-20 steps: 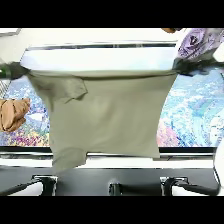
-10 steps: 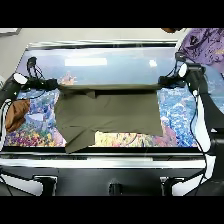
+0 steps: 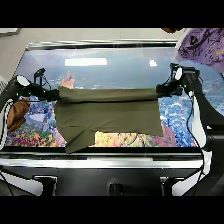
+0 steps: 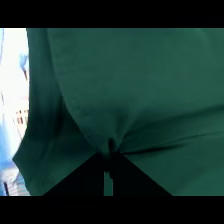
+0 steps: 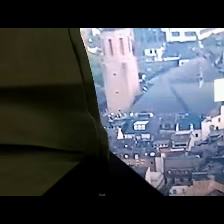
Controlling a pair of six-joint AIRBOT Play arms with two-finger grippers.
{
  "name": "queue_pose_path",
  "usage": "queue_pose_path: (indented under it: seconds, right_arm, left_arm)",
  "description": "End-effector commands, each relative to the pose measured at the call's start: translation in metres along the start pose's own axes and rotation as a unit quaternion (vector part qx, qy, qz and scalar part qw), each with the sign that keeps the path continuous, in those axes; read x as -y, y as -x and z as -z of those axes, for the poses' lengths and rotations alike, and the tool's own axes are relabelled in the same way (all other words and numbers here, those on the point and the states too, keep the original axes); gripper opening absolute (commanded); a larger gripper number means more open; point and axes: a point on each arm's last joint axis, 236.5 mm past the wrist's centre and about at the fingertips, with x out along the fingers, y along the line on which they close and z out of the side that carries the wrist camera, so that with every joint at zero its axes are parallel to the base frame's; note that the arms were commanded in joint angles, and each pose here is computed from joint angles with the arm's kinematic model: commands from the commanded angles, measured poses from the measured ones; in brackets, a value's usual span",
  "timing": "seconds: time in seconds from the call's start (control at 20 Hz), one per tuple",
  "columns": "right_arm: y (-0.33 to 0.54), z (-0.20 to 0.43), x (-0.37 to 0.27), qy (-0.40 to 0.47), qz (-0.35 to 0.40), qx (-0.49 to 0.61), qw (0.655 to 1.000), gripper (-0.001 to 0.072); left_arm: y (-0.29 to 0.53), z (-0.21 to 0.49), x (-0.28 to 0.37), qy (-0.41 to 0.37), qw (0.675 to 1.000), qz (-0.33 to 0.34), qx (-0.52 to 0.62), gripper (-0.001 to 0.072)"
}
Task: Fold the clothes and pants, and hang the long-sleeved shirts on hangers.
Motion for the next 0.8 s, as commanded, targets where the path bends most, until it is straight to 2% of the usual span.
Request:
queue_pose_path:
  seconds: [0.0,0.6,0.7,0.75]
  right_arm:
    - [-0.004,0.022,-0.006,-0.005,-0.011,-0.047,0.999,0.0029]
    - [-0.016,0.040,-0.015,-0.005,-0.030,-0.088,0.996,0.0037]
    - [-0.015,0.044,-0.015,-0.005,-0.031,-0.099,0.995,0.0157]
    - [-0.014,0.048,-0.017,-0.006,-0.034,-0.106,0.994,0.0193]
  left_arm:
    - [0.001,0.030,0.006,0.011,0.998,0.012,-0.063,0.0015]
    - [-0.001,0.040,0.007,0.019,0.996,0.017,-0.085,0.0018]
    - [-0.002,0.040,0.008,0.018,0.996,0.017,-0.086,0.0019]
    - [-0.002,0.040,0.008,0.018,0.996,0.017,-0.086,0.0020]
